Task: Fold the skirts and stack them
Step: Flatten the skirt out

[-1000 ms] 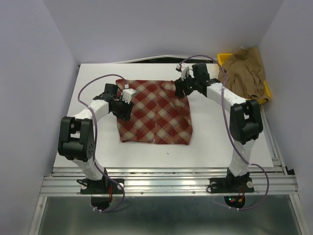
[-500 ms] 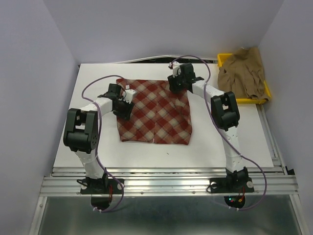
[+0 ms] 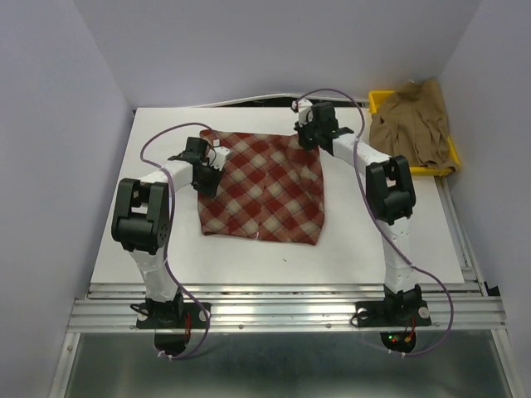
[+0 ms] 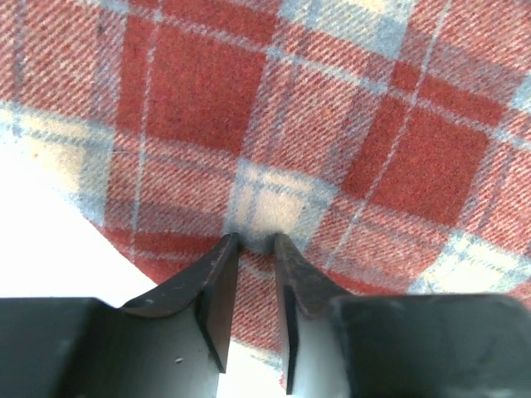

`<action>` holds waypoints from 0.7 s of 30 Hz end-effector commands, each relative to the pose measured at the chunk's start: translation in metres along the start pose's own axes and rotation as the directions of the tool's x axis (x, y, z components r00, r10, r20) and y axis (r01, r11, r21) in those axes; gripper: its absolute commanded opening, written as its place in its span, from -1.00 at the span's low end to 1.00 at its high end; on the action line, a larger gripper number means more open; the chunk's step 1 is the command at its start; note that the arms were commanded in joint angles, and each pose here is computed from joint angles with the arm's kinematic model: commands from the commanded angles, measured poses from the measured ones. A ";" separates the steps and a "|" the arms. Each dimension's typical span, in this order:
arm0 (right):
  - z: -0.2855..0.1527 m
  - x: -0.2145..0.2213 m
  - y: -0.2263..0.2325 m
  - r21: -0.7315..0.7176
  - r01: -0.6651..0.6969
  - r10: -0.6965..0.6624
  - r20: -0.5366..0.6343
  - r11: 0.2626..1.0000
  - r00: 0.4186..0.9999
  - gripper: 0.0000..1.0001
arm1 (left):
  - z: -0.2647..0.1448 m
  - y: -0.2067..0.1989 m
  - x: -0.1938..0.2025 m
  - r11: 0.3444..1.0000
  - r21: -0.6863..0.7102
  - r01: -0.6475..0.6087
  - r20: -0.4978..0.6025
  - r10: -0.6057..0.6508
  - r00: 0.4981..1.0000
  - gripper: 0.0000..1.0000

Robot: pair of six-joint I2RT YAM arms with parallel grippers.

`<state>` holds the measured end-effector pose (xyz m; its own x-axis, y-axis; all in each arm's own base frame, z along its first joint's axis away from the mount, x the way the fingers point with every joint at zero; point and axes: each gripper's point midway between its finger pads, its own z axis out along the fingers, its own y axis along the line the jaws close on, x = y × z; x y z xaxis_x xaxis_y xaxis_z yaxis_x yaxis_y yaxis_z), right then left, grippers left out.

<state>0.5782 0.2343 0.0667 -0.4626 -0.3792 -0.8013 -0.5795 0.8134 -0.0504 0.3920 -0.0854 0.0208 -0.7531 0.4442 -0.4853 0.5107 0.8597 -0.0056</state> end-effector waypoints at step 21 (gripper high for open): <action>-0.109 -0.005 -0.078 0.161 0.072 -0.067 -0.040 0.984 0.997 0.50 | -0.040 0.036 -0.036 0.997 -0.073 -0.015 0.061 0.019 0.998 0.16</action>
<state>0.5498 0.0943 0.1042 -0.5199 -0.4861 -0.7025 -0.4197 0.8616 -0.2856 0.4155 -0.0579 0.0279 -0.7695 0.4381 -0.4647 0.4710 0.8807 0.0506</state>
